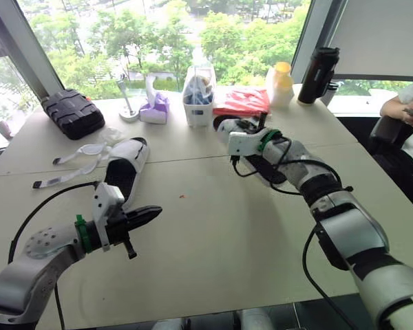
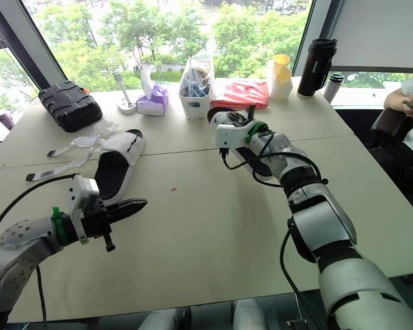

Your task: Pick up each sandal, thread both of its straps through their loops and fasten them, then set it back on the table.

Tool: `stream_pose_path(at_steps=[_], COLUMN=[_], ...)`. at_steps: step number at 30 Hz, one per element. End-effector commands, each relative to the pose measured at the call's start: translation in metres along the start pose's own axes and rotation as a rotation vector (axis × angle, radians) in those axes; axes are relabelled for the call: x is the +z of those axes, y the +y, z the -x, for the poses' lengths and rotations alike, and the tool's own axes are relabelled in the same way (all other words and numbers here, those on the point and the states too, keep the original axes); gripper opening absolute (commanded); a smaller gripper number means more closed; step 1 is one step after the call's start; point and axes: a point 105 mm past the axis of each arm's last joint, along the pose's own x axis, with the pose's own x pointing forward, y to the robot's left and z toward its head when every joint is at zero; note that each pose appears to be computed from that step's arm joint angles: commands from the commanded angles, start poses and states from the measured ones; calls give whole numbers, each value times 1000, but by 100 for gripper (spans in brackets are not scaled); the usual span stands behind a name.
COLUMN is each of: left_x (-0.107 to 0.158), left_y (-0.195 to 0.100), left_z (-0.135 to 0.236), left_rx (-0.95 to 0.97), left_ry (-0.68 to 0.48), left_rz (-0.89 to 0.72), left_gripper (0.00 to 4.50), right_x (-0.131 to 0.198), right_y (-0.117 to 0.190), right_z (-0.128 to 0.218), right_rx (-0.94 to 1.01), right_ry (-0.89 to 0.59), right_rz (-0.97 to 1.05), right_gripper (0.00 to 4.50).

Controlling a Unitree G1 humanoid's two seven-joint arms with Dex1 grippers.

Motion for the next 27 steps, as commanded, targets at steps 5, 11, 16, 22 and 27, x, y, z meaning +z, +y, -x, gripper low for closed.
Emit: stream_pose_path(at_steps=[5,11,16,22,27], left_x=[7,7,7,7,5], left_y=[0,0,-1,0,1], left_z=[-2,-5,-7,-10,-9], left_rx=[32,54,59,60,62], left_ry=[-32,-46,-51,-51,-31], left_rz=[-52,-48,-45,-46,-61], left_gripper=[0,0,0,0,0], right_x=[-13,-27,-21,-16,-28], right_y=[10,17,24,39,45], right_z=[-7,-4,-5,-3,3], right_rx=[42,58,84,152,197], right_ry=[227,331,333,320,291], right_rz=[-111,-142,-177,-171,-178], right_gripper=[24,24,24,293,448])
